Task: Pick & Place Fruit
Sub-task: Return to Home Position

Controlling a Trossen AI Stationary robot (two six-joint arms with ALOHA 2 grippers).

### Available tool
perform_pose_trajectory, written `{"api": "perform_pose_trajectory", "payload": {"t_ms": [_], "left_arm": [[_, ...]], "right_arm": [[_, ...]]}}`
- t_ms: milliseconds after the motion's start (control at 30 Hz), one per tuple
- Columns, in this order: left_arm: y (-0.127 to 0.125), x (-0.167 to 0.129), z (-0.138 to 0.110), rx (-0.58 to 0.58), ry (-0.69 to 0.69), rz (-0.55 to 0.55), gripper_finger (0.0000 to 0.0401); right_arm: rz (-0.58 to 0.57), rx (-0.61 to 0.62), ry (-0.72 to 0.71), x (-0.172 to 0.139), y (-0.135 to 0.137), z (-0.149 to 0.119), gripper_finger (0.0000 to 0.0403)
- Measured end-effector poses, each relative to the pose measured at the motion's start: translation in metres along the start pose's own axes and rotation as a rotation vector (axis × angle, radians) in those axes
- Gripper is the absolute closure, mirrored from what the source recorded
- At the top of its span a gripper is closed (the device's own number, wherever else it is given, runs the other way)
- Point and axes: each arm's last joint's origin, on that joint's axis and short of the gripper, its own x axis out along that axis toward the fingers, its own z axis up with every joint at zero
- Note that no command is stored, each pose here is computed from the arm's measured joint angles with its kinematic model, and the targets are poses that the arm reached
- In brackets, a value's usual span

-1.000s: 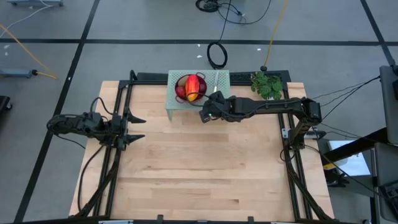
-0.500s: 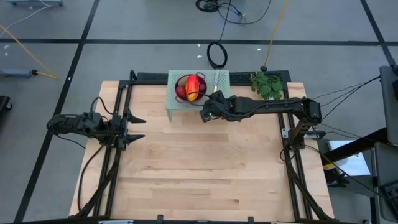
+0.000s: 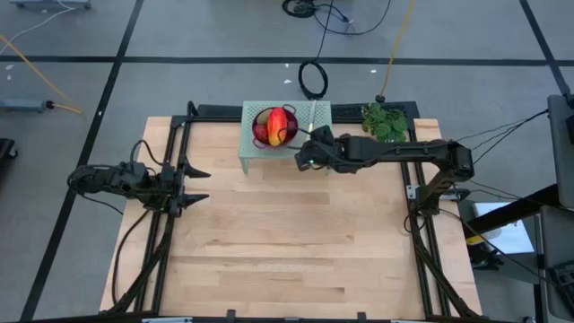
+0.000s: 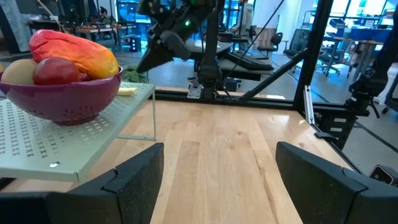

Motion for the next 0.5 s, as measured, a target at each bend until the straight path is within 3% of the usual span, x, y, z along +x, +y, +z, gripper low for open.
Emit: {"api": "perform_pose_trajectory", "payload": {"t_ms": [233,500], "left_arm": [[0.0,0.0,0.0,-0.001,-0.002,-0.001,0.0091],[0.0,0.0,0.003,0.016,-0.031,0.005,0.0091]], "right_arm": [[0.019,-0.005,-0.099,-0.042,-0.022,0.015,0.0403],[0.098,-0.114,-0.234,-0.1,-0.039,0.018,0.0403]]}}
